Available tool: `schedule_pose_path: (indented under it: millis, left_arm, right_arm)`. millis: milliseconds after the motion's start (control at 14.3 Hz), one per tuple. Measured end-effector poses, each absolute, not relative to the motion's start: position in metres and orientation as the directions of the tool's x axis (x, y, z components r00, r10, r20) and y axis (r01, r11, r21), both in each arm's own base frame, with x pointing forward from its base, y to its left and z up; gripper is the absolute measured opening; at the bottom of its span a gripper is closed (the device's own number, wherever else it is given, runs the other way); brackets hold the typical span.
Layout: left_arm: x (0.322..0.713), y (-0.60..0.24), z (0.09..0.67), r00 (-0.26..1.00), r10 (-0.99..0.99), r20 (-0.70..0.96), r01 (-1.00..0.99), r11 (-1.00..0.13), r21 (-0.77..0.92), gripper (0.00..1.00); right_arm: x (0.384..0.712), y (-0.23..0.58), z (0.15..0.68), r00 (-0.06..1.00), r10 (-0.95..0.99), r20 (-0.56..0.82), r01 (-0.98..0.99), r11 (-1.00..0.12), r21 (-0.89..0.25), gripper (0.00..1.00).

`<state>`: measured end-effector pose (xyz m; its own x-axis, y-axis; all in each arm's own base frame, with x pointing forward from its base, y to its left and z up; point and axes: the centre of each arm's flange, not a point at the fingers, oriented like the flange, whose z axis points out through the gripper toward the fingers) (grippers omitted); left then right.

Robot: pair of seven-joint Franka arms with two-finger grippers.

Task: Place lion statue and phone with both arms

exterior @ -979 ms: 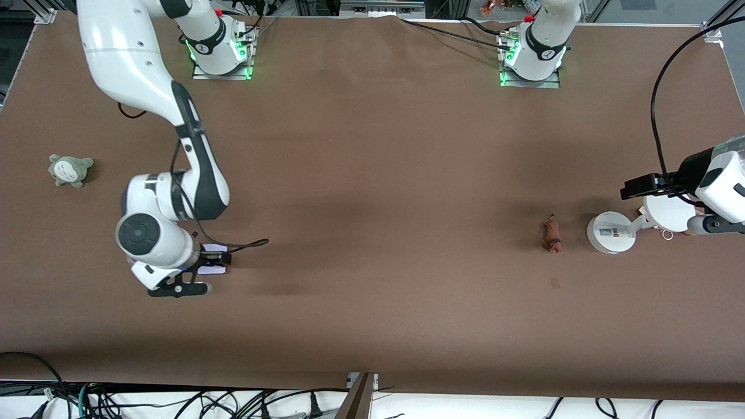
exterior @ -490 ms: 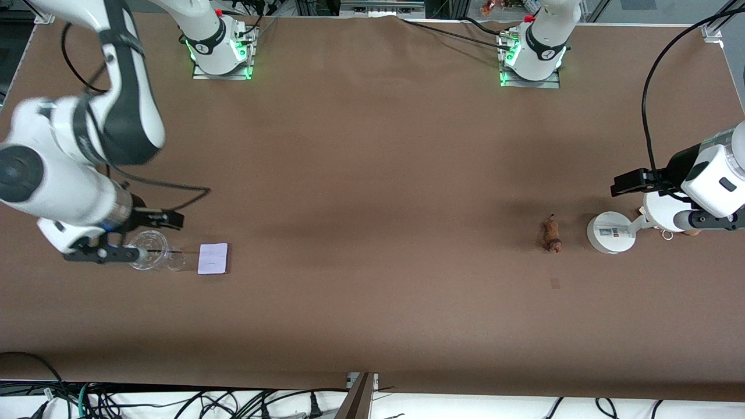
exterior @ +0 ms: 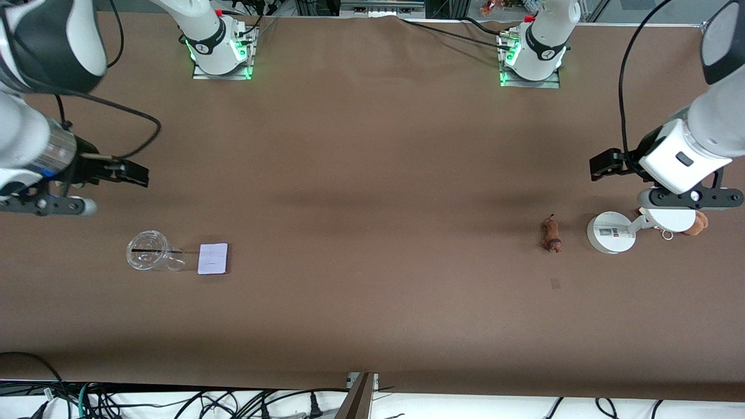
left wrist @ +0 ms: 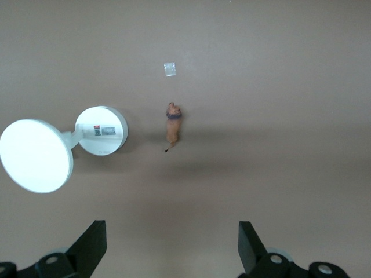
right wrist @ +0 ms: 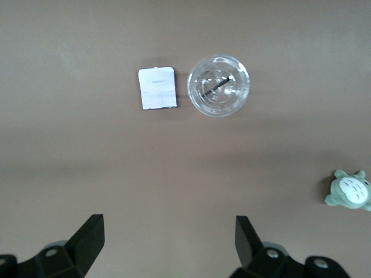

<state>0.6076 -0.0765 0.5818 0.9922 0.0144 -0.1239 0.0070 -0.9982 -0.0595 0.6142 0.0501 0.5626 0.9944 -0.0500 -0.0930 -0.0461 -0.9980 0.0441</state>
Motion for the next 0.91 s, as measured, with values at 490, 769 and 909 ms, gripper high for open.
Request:
schedule_pose_path:
  millis: [490, 769, 909]
  left_arm:
    - [0.58, -0.009, 0.573, 0.983, 0.105, -0.15, 0.099, -0.994, -0.042, 1.0]
    - [0.567, -0.012, 0.58, 0.988, 0.09, -0.125, 0.086, -0.996, -0.036, 1.0]
    - [0.566, -0.014, 0.584, 0.992, 0.049, -0.117, 0.046, -0.998, -0.031, 1.0]
  right_arm:
    - [0.58, 0.029, 0.62, 0.997, -0.066, -0.051, -0.066, -0.998, 0.007, 1.0]
    - [0.569, 0.024, 0.624, 0.994, -0.067, -0.083, -0.066, -0.998, 0.005, 1.0]
    - [0.568, 0.03, 0.62, 0.994, -0.054, -0.096, -0.054, -0.999, 0.008, 1.0]
